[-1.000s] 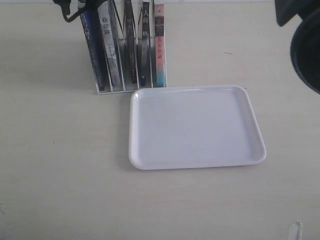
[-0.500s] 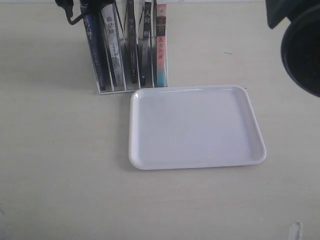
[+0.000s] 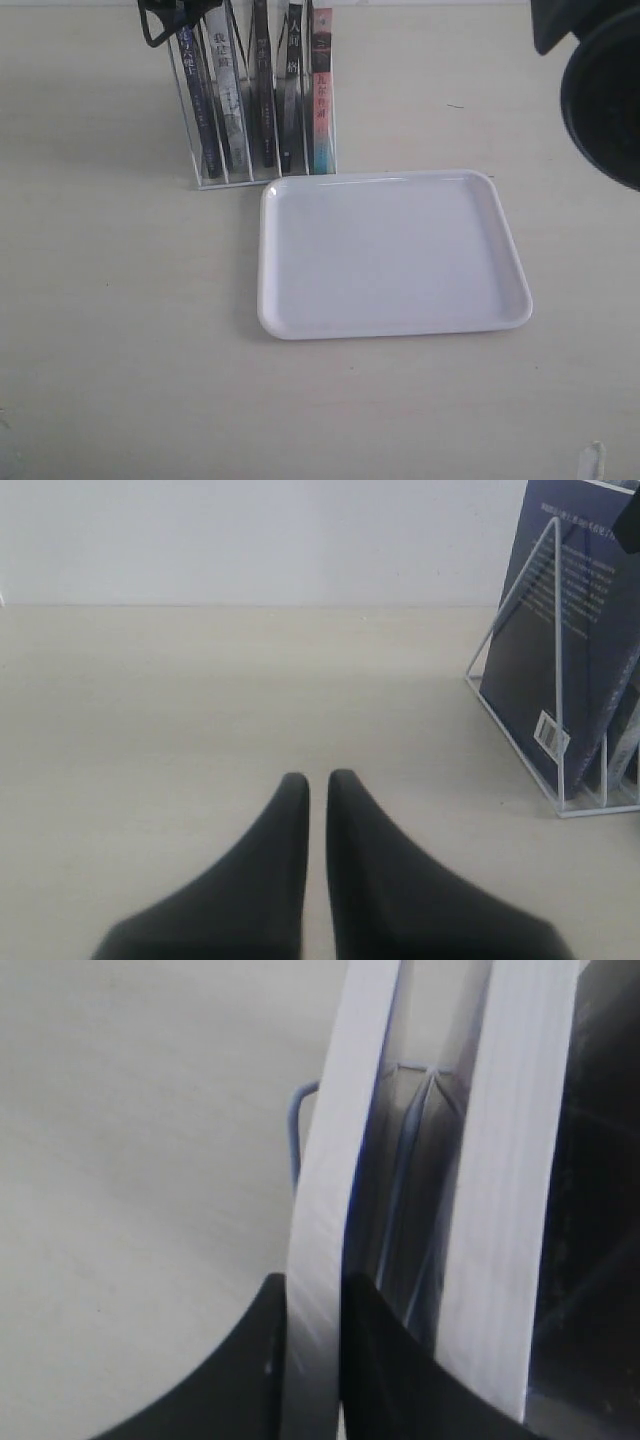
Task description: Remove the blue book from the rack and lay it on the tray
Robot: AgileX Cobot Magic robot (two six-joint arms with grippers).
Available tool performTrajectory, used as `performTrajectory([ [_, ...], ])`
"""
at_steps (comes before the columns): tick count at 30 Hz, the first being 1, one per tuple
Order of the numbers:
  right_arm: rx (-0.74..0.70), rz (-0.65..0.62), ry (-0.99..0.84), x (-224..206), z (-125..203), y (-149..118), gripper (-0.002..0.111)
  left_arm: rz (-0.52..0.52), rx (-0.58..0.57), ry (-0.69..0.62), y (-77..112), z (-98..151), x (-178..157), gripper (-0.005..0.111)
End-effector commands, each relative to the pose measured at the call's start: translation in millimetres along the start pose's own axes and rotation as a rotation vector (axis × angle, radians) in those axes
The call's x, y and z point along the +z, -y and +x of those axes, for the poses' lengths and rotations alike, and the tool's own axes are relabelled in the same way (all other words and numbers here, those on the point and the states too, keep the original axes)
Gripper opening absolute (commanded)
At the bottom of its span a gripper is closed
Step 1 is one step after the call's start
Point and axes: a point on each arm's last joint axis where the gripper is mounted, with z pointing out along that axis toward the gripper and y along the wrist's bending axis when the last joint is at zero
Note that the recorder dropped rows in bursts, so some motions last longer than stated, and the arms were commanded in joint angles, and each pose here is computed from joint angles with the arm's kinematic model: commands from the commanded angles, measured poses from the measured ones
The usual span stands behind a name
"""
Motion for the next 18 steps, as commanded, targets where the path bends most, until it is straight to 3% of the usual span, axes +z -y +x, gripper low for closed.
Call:
performTrajectory([
  [1, -0.001, -0.006, 0.019, -0.6, -3.7, 2.5, 0.008, 0.010, 0.006, 0.004, 0.5, 0.6, 0.2, 0.006],
  [7, -0.011, -0.001, 0.020, -0.6, -3.8, 3.0, 0.008, 0.010, 0.006, 0.004, 0.5, 0.6, 0.2, 0.006],
  [10, -0.027, 0.000, 0.020, -0.6, -3.8, 3.0, 0.000, 0.010, 0.006, 0.004, 0.5, 0.6, 0.2, 0.006],
  [18, -0.027, -0.003, 0.025, -0.6, -4.3, 2.8, 0.000, 0.010, 0.006, 0.004, 0.5, 0.6, 0.2, 0.006],
])
